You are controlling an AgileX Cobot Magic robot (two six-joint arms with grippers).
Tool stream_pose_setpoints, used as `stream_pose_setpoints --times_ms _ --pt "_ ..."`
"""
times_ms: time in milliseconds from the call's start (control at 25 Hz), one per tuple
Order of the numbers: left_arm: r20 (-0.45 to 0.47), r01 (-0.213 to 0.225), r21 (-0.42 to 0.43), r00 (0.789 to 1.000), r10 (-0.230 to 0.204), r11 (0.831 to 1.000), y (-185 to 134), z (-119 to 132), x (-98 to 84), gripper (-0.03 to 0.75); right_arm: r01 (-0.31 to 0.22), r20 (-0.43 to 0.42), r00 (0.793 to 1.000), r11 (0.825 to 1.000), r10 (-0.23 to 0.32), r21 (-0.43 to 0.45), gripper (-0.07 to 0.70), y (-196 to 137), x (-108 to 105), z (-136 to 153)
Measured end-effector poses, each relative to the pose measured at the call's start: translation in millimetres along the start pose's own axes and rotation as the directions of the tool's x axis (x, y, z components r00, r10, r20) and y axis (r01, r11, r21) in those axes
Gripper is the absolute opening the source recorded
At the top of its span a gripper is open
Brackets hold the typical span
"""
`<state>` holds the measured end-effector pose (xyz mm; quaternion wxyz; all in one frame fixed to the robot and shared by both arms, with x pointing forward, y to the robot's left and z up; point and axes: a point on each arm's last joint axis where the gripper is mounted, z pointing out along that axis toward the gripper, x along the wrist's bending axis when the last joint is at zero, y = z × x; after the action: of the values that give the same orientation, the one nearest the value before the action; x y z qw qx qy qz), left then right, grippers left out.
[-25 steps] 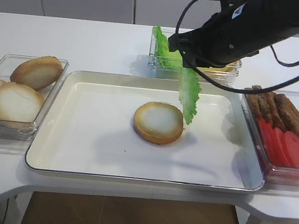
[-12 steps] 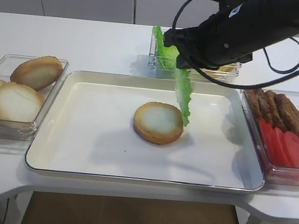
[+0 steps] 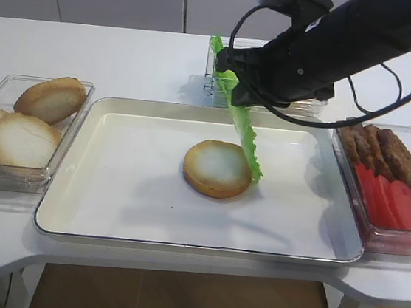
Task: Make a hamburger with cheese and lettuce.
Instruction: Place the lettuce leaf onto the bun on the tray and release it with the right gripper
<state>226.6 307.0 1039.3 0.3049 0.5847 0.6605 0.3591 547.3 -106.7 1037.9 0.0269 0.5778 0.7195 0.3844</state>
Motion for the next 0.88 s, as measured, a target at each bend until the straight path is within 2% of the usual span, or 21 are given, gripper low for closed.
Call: stream_pose_setpoints --times_ms 360,880 --pt "0.0 0.0 0.0 1.0 0.0 1.0 0.0 0.0 0.0 0.416 -0.034 -0.059 0.998 0.999 0.034 0.007 0.026 -0.3 5.1 0.5" --pt "0.0 0.0 0.0 1.0 0.0 1.0 0.0 0.0 0.0 0.416 -0.095 -0.122 0.987 0.993 0.104 0.076 0.026 -8.5 3.7 25.6"
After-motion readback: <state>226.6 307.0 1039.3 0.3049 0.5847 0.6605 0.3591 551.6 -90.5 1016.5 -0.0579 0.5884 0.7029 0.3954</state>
